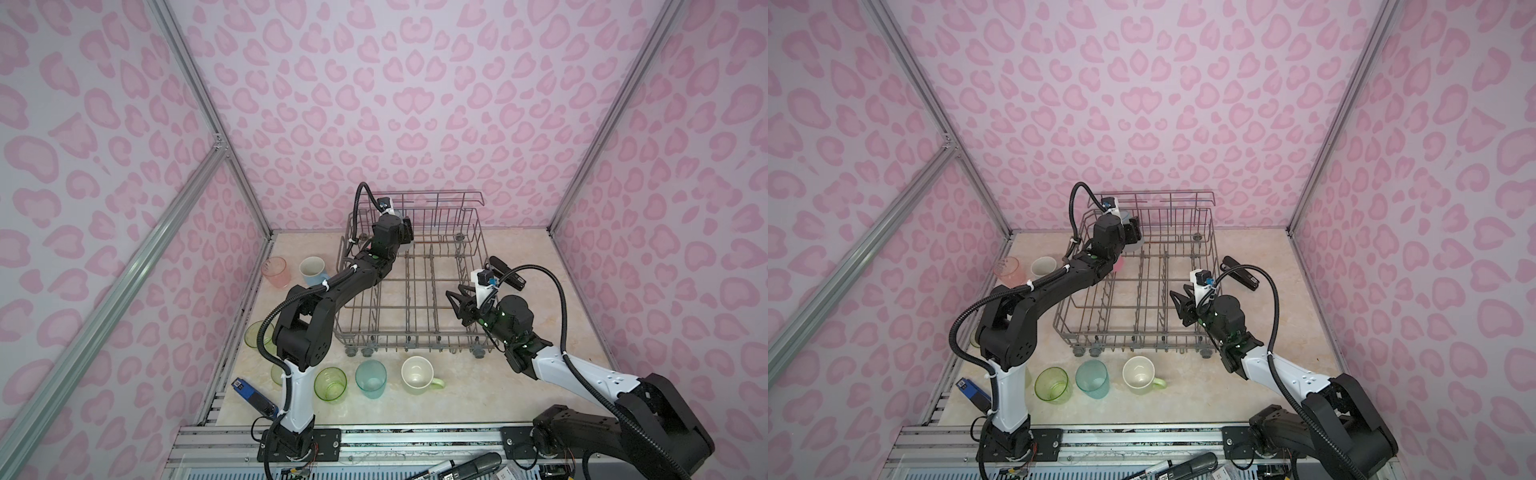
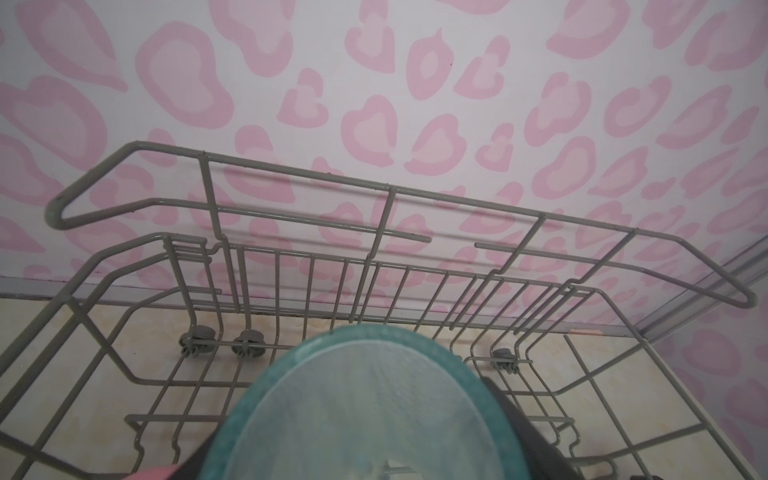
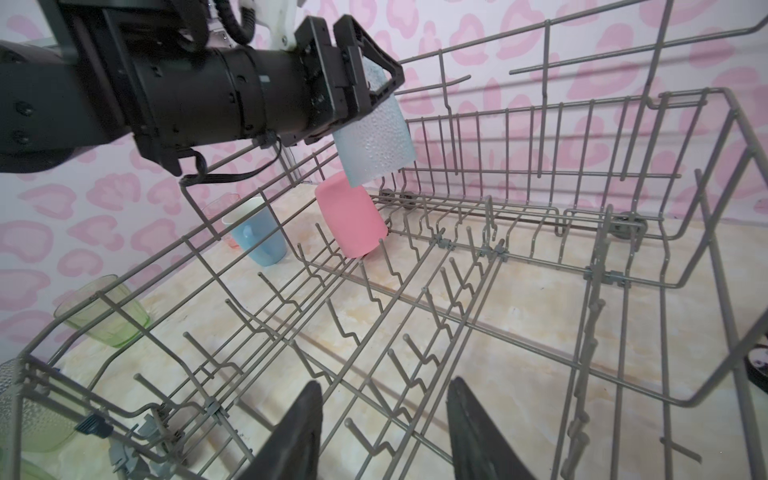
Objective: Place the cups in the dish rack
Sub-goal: 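Carry the teal cup over the rack with the left gripper while the right gripper withdraws, then lower the teal cup upright beside the pink cup and open the left gripper, then withdraw the left gripper while the right gripper moves down to the pale green mug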
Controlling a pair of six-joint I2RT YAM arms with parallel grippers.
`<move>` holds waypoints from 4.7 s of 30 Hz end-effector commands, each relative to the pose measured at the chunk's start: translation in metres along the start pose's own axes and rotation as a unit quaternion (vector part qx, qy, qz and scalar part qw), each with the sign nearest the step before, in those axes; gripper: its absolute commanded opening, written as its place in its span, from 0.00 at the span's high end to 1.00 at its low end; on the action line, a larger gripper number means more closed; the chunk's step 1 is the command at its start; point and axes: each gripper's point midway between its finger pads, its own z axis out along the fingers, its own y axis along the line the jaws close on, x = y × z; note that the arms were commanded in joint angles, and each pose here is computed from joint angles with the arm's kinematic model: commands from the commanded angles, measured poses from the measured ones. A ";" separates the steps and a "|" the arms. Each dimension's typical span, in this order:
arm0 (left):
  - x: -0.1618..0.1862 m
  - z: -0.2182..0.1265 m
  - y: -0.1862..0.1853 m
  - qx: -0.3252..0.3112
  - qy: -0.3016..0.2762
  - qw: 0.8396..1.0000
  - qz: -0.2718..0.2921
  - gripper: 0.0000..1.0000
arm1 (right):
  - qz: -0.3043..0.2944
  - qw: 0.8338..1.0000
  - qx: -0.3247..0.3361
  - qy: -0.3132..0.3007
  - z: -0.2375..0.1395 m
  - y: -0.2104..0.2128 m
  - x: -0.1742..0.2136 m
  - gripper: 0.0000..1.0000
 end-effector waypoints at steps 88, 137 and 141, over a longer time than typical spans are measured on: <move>-0.024 -0.054 -0.021 -0.002 0.020 1.000 -0.001 0.00 | -0.015 1.000 0.004 -0.018 -0.017 -0.006 0.006 0.28; 0.086 -0.340 0.101 -0.034 0.282 0.951 -0.124 0.17 | -0.236 0.957 -0.003 0.168 -0.086 0.190 0.020 0.31; 0.093 -0.352 0.111 -0.040 0.283 0.950 -0.124 0.18 | -0.271 0.940 -0.028 0.204 -0.102 0.209 0.046 0.38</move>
